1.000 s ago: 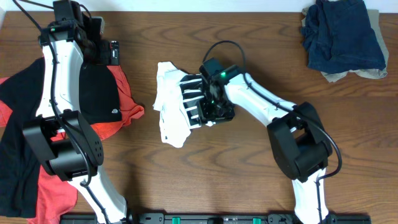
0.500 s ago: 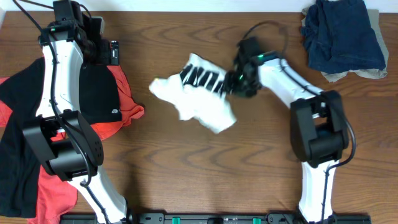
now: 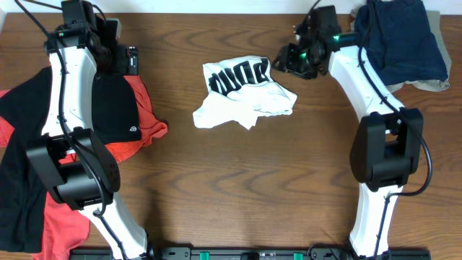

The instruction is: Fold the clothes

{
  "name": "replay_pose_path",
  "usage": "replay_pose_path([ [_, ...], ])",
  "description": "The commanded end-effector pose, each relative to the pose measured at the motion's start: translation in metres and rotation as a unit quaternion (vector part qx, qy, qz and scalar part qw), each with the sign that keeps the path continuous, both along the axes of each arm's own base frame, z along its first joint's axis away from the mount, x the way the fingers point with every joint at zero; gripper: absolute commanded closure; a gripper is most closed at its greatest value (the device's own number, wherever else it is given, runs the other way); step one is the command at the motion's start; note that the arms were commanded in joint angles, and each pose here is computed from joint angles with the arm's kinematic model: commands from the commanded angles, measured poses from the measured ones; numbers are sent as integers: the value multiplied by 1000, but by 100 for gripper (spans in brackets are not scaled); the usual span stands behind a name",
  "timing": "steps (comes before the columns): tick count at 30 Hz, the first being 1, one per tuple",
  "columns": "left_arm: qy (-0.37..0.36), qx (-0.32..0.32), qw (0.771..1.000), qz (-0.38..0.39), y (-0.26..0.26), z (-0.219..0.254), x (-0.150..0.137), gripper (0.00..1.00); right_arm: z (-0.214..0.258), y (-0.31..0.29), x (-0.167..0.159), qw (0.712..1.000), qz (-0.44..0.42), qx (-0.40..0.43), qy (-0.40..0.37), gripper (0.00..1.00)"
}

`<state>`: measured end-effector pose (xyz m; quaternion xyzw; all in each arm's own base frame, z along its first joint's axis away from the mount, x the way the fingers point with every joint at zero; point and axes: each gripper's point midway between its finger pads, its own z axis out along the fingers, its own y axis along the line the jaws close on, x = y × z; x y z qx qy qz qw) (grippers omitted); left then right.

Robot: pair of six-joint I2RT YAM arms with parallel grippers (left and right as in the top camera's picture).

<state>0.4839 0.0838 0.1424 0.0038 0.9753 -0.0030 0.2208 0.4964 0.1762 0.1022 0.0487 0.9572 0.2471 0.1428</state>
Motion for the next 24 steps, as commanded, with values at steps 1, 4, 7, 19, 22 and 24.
replay_pose_path([
  [1, 0, -1, 1000, 5, 1, 1, -1, 1, 36, 37, -20, 1000, 21, 5, -10, 30],
  [4, 1, -2, 1000, 6, 1, 1, -1, 1, 23, 62, -49, 997, -19, 23, 70, 1],
  [7, 4, -2, 1000, 5, 0, 0, -3, 1, 6, 75, -67, 992, -57, 19, 115, 1],
  [19, 10, -3, 1000, 5, 0, -1, -5, 1, -64, 67, -87, 957, -248, -57, 142, 2],
  [22, 10, -3, 1000, 5, 0, -1, -5, 1, -79, 69, -82, 959, -252, -44, 124, 5],
  [24, 10, -3, 1000, 5, 0, -1, -5, 1, -89, 69, -82, 959, -256, -36, 118, 10],
])
